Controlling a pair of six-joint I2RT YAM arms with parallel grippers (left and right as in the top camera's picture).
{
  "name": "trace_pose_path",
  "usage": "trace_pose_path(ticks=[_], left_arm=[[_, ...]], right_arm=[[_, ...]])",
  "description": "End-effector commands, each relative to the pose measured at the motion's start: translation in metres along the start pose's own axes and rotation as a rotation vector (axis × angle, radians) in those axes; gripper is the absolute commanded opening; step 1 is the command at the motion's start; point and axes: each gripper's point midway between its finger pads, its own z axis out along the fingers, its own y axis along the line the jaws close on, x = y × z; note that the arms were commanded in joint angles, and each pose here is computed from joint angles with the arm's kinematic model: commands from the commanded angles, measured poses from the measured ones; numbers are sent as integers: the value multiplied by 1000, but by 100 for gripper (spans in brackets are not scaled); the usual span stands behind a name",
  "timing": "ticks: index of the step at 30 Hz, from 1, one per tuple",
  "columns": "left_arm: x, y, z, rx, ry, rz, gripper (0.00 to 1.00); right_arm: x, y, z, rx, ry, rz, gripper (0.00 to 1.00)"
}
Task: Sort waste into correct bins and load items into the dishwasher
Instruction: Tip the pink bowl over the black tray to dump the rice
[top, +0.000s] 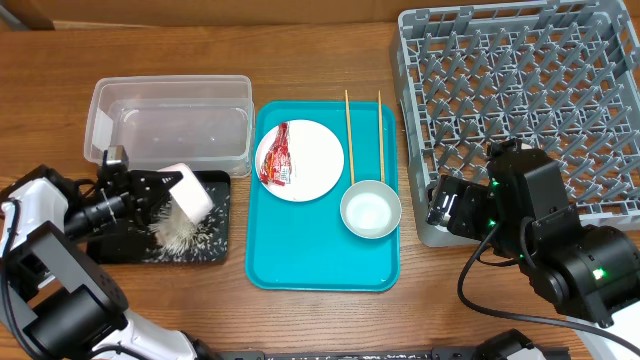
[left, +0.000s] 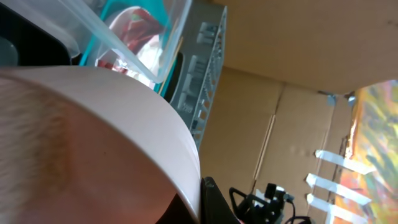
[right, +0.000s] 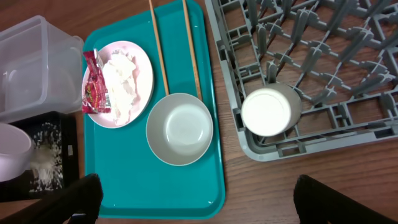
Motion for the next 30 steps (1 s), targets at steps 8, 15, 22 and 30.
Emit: trace_pose_path(ticks=[8,15,22,30], left_arm=[[6,-14,0,61,3,149,4],[13,-15,0,58,19,201,4],[17,-35,2,131,-1,145,4],[36,-28,13,61,90,348,4]], right_arm=[[-6,-1,-4,5,-27,7,100],[-5,-1,-4,7,-24,7,100],[-4,-2,-4,9,-20,7,100],[-1,-5,-4,20,-5,2,100]])
